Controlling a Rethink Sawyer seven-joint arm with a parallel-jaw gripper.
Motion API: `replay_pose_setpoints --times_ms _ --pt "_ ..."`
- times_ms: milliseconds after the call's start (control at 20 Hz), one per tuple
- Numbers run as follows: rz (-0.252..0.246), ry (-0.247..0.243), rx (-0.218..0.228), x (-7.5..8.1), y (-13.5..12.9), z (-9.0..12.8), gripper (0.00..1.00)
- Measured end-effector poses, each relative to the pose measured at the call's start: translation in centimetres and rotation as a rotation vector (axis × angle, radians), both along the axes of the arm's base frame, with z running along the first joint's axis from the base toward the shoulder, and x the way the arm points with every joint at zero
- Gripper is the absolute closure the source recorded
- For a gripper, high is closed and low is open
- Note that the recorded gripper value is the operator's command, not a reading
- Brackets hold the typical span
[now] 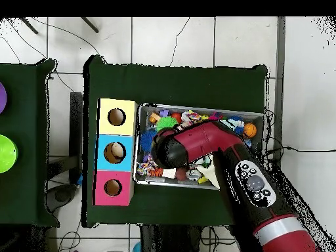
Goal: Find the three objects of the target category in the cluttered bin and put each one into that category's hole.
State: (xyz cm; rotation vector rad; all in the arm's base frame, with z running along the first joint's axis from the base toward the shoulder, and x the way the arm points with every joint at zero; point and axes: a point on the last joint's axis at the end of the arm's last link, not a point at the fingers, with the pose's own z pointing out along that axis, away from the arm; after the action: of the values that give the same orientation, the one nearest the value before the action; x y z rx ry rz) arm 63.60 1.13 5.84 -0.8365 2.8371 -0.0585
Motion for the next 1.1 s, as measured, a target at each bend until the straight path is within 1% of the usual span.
replay_pose_setpoints --times_ms 250,750,1100 --pt "0.0 -0.002 0.0 0.2 -0.1 -0.3 0.0" --pt "0.034 -0.021 -0.032 0.9 -1.1 -2.1 0.0" --pt "0.054 -0.026 -0.049 1.0 -1.5 -3.1 0.0"
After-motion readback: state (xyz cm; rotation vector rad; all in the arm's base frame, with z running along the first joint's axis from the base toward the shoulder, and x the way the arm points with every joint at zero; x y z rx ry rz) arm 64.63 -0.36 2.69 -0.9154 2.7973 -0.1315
